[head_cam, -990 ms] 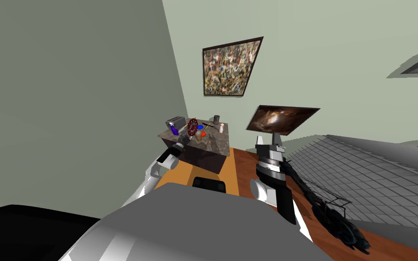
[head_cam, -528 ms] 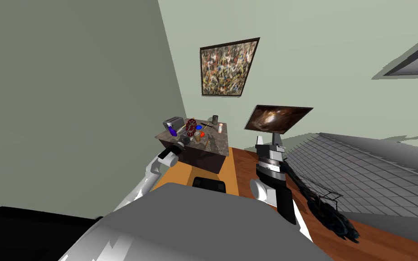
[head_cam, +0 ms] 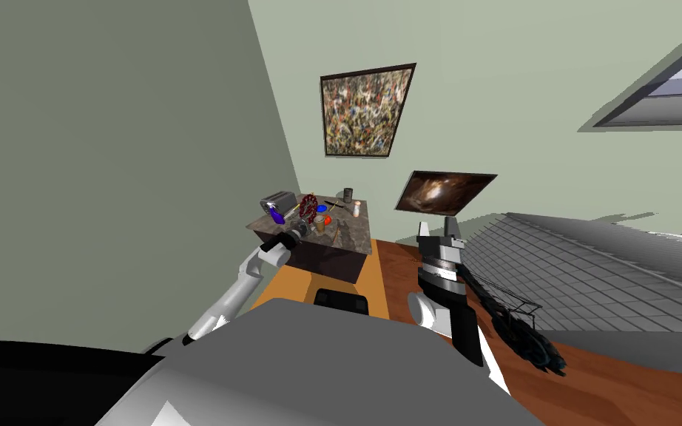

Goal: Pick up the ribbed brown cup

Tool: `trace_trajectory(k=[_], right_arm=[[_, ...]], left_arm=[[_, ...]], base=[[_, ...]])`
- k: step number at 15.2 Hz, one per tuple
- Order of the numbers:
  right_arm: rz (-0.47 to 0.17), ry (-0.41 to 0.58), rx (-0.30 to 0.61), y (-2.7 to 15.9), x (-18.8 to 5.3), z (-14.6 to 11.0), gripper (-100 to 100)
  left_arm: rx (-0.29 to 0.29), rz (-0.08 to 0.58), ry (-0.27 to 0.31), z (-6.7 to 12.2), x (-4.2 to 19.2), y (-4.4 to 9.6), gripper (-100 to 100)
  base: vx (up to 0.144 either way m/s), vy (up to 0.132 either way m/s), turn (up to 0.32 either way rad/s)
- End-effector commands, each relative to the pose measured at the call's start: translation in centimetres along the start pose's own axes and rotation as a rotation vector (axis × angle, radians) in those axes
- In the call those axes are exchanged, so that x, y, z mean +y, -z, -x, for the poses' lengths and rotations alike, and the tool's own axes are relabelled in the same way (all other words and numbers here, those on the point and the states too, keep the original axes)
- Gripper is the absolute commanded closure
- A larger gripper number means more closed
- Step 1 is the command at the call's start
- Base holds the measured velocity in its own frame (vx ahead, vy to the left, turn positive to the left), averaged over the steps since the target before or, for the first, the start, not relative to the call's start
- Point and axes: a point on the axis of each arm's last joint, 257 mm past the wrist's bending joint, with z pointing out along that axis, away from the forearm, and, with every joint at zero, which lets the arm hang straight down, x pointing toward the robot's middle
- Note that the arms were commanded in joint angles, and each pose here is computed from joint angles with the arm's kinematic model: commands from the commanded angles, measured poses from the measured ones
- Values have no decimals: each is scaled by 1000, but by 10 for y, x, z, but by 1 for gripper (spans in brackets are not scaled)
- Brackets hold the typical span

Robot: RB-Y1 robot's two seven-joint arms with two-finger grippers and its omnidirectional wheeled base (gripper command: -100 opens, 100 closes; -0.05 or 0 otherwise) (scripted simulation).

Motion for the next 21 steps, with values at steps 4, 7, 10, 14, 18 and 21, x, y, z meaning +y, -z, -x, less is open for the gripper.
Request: trace_trajectory(k=[4,7,10,14,18,21], right_arm=[[0,0,0,0,0,0,0],[0,0,0,0,0,0,0],[0,0,0,0,0,0,0],[0,0,0,0,0,0,0],[0,0,0,0,0,0,0],[0,0,0,0,0,0,0]], left_arm=[[-12,101,39,9,12,-8,-100],[-28,146,38,13,23,-7,-100],[-40,210,59,18,31,-10,-100],[-57,278,80,24,38,-11,-100],[-78,348,99,31,46,-10,-100],[-93,398,119,36,49,-10,-100]], base=[[11,12,-81],[11,13,-70],[12,14,-112],[10,15,-76],[10,14,-77],[10,12,-96]])
